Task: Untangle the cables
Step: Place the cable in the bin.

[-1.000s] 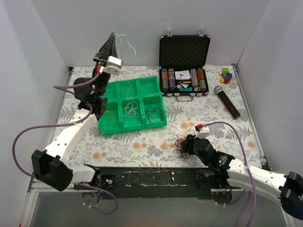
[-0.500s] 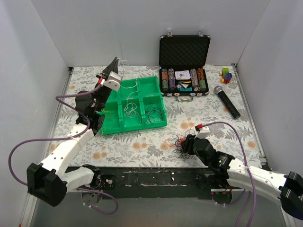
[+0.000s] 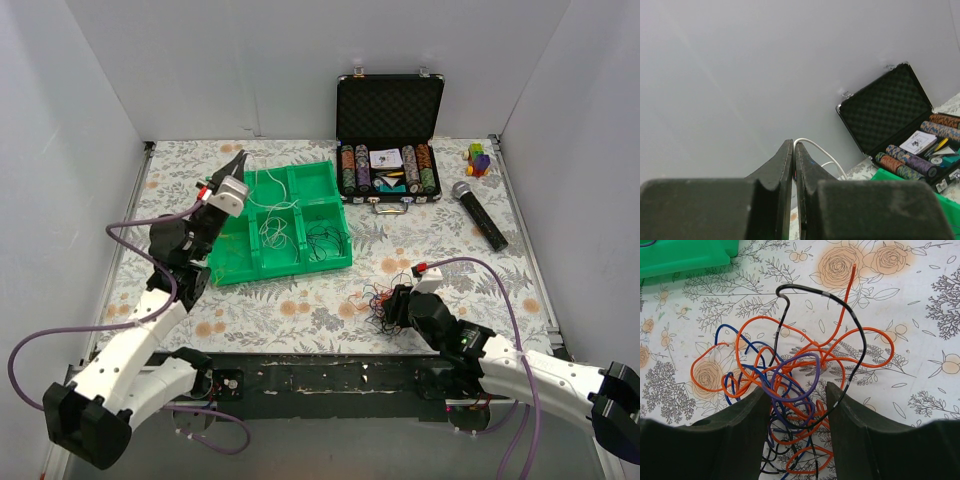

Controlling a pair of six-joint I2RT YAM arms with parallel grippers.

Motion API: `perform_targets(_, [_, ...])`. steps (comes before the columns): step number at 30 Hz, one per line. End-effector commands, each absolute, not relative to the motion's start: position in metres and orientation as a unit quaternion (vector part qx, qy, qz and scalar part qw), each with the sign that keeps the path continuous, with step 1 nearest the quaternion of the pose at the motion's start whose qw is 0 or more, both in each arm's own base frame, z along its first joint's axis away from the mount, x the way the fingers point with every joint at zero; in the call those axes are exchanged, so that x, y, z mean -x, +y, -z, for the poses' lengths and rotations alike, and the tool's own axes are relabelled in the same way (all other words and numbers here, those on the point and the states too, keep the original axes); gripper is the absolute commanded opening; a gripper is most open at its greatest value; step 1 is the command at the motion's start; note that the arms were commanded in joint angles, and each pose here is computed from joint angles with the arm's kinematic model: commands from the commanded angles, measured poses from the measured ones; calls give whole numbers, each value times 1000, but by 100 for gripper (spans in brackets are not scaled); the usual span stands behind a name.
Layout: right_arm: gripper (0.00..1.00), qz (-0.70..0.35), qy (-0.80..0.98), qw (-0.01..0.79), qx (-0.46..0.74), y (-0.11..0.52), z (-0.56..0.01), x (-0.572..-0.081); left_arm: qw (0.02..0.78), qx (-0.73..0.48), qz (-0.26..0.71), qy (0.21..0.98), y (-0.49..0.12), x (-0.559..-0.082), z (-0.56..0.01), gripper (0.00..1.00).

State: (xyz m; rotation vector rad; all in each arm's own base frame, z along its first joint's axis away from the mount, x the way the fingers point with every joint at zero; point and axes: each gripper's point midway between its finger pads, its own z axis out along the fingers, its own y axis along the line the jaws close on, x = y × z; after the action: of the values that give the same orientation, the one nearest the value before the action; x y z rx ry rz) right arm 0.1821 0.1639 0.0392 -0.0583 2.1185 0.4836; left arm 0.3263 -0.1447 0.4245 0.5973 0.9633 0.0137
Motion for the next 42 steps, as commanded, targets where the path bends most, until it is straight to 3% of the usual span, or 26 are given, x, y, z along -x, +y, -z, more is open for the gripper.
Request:
perform_targets(1, [56,-194,861,470,16,163,-39,-184,856,-273,4,438,-137,-303,-445,0])
perform_targets(7, [56,-194,861,470,16,163,-40,-184,856,-277,6,435,-132,-288,-457,0])
perform_targets(28, [56,-194,860,471,14,162,-40,-184,794,-333,-78,502,-107,-278,-390,0])
perform_targets(42, [57,-193,861,470,13,162,-39,-184,766,-256,-201,554,-63,-313,-371,0])
